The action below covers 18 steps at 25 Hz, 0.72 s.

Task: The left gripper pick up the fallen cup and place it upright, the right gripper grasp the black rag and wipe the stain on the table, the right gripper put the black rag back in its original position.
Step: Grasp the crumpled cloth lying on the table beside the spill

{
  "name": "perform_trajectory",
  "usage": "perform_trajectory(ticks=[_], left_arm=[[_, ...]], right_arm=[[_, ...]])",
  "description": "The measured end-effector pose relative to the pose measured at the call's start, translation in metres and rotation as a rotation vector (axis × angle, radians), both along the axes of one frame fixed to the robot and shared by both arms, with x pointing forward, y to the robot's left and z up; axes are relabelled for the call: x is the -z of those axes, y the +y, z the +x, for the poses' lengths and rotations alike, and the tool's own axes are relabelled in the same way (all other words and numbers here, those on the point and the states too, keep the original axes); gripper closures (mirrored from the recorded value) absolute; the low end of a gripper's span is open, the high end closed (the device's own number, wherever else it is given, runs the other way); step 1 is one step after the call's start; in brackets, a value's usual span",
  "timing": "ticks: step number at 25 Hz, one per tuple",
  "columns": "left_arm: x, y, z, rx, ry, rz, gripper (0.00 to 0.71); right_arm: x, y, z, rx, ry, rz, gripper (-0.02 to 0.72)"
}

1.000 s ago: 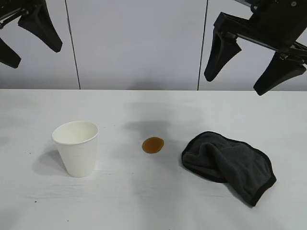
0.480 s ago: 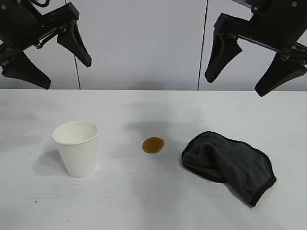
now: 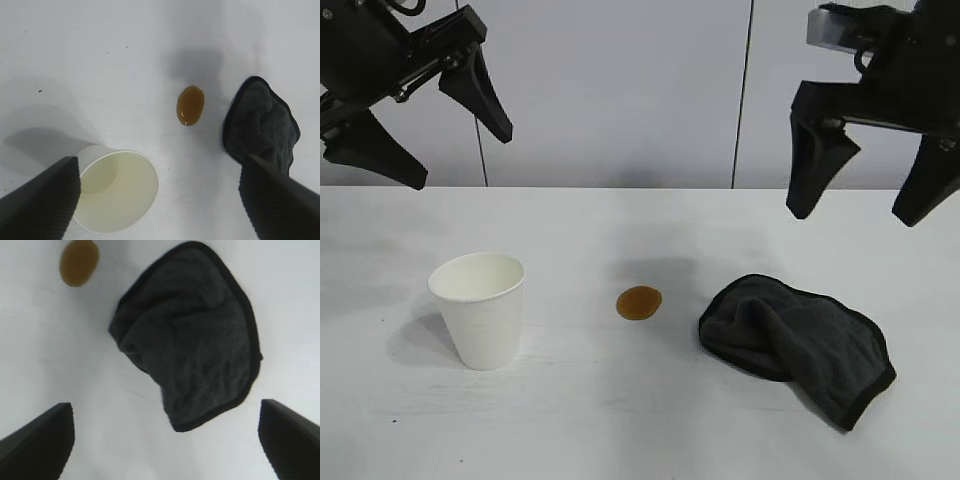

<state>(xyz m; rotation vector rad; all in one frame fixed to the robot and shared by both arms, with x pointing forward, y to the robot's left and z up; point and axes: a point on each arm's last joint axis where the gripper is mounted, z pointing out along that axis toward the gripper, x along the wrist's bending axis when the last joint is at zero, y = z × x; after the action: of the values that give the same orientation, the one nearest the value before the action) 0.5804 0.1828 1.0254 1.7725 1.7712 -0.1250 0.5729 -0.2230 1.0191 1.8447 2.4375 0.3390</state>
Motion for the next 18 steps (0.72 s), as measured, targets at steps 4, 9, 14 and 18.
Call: perform_trajectory(ticks=[4, 9, 14, 18], left_arm=[[0.000, 0.000, 0.000, 0.000, 0.000, 0.000, 0.086], [0.000, 0.000, 0.000, 0.000, -0.001, 0.000, 0.086], [0.000, 0.000, 0.000, 0.001, -0.001, 0.002, 0.086], [0.000, 0.000, 0.000, 0.001, -0.001, 0.002, 0.086]], right_arm=[[0.022, 0.016, 0.007, -0.048, 0.016, -0.034, 0.009], [0.059, 0.039, 0.014, -0.063, 0.064, -0.057, 0.009], [0.067, 0.044, 0.016, -0.062, 0.050, -0.102, 0.043], [0.076, 0.042, 0.019, -0.050, 0.055, -0.132, 0.059]])
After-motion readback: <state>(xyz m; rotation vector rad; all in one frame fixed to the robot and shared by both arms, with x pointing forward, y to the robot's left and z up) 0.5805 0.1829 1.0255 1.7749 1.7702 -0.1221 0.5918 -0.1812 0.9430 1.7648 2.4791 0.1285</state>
